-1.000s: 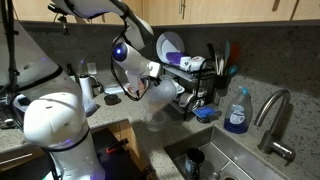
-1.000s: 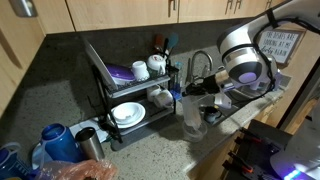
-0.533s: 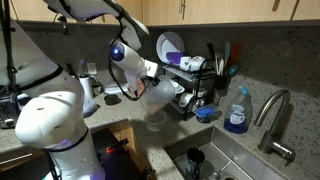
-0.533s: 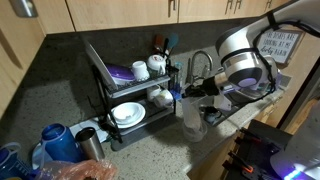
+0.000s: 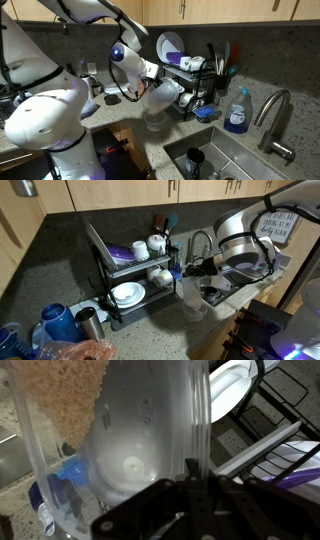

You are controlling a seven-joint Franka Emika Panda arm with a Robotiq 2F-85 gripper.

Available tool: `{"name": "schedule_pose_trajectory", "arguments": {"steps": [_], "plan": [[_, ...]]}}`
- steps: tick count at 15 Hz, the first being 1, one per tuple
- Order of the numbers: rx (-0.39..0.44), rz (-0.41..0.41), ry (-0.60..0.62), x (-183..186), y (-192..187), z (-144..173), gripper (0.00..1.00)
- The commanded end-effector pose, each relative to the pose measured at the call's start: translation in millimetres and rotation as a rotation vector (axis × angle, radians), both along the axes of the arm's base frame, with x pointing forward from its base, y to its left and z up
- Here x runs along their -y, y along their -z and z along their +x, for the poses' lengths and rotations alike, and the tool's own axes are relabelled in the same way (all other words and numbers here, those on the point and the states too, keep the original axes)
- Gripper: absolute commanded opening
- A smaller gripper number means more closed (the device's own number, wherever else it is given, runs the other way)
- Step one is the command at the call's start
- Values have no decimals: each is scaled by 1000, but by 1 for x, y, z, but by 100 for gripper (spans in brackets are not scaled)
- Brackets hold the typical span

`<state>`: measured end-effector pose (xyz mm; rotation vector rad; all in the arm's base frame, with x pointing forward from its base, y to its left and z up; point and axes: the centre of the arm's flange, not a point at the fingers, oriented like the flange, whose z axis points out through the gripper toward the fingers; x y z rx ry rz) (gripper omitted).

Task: Transfer the contents in the rectangular bowl to the circular one

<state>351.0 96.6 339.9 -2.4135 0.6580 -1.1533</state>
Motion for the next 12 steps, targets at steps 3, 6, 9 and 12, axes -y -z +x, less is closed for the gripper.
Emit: {"name": "schedule_pose_trajectory", "arguments": {"steps": [3,6,9,12], "plan": [[30,17,72,-18,8,12,1],[33,15,101,-22,8,16,1],[34,8,129,-26,10,21,1],[35,5,155,-25,12,25,1]]}}
